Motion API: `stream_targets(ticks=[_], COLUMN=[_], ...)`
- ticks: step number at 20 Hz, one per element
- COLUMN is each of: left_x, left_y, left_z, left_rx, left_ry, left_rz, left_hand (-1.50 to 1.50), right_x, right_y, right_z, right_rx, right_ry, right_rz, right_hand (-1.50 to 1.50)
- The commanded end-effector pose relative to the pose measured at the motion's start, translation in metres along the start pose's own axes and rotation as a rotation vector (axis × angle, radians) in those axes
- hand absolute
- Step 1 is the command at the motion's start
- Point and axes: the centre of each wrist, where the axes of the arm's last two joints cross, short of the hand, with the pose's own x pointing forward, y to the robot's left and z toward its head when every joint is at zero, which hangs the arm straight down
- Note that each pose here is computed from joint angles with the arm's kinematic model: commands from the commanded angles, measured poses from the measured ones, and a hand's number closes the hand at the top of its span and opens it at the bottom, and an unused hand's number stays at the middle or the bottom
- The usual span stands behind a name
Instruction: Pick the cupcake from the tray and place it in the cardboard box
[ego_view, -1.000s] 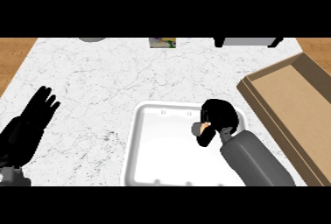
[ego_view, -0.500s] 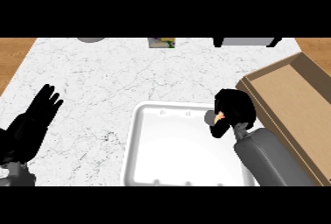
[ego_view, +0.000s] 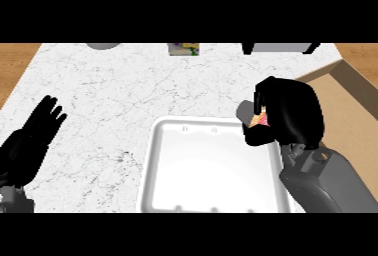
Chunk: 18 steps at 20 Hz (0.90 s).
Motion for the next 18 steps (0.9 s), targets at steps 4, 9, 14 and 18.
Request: stream_targets(ticks=[4, 9, 14, 18], left_x=[0.002, 0.002, -0.007, 0.011], left_y=[-0.001, 0.014, -0.011, -0.016], left_z=[-0.005, -0.005, -0.001, 0.006], left_rx=[-0.007, -0.003, -0.02, 0.003], left_ry=[0.006, -0.008, -0.019, -0.009], left_rz=[0.014, 0.008, -0.003, 0.007], left_hand=[0.0, 0.0, 0.0, 0.0], right_x=[-0.014, -0.038, -0.078, -0.082], right_y=[-0.064, -0.108, -0.102, -0.105], right_z=[0.012, 0.009, -0.014, -0.034], right_rx=[-0.231, -0.314, -0.273, -0.23], right_ry=[0.166, 0.25, 0.283, 0.291], right_rz=[-0.051, -0.043, -0.001, 0.037], right_hand=[1.5, 1.5, 1.5, 1.5])
